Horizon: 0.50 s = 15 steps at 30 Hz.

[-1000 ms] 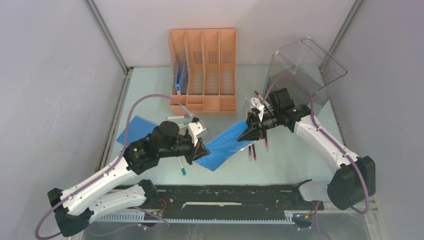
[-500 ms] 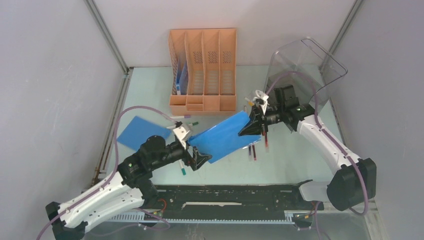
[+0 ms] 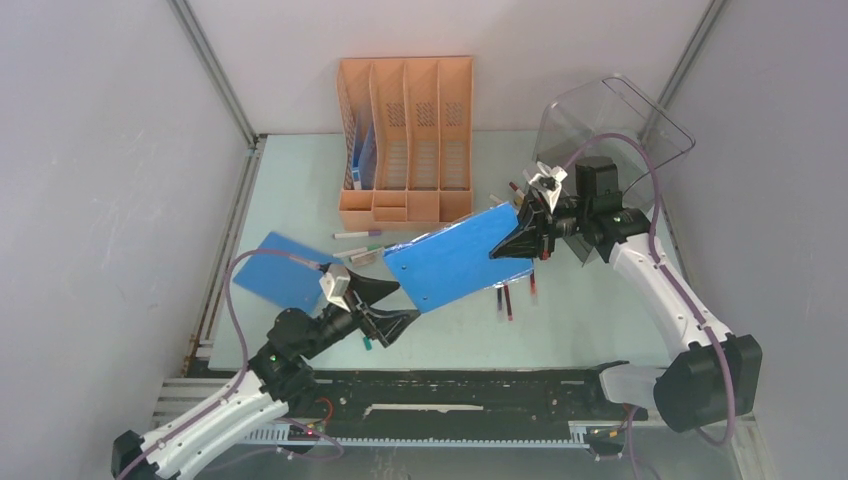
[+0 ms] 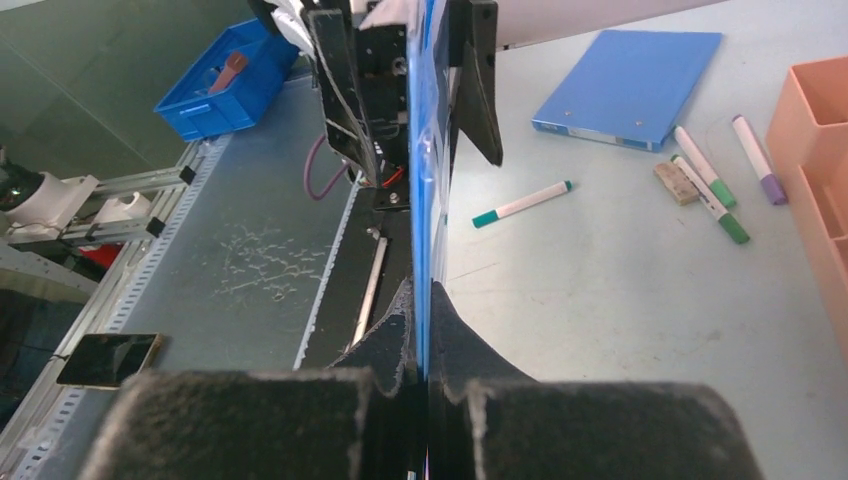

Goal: Organize the desk
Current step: Pick up the folder from the corner of the board.

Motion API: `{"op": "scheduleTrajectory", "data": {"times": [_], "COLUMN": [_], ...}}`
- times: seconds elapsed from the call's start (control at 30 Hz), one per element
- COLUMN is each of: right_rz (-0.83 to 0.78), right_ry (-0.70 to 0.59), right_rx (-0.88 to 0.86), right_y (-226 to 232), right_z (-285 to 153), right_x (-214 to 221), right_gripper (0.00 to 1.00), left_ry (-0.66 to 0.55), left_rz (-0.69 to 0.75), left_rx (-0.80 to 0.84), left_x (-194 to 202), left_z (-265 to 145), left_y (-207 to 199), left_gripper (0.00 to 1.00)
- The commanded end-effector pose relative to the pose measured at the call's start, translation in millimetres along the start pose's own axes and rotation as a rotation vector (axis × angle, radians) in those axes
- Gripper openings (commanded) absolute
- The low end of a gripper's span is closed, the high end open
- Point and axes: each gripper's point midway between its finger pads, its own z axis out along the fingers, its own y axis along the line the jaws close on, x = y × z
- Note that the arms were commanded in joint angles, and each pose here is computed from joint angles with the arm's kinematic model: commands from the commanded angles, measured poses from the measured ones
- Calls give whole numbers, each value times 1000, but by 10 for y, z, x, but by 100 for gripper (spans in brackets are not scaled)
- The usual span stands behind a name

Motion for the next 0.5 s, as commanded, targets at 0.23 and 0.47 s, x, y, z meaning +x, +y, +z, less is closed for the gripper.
{"op": "scheduleTrajectory", "data": {"times": [0.23, 0.47], "right_rz": [-54, -46], "right_ry": [-17, -13], "right_rx": [-65, -79], "right_y": [176, 172], "right_z": [17, 56], "right_x": [-182, -145], "right_gripper": [0, 0], "left_ry": [-137, -166], "left_rz": [21, 3], "left_rx": [231, 277], "left_x": [-396, -504], "left_z": [190, 276], "left_y": [-426, -513], "left_gripper": [100, 98]}}
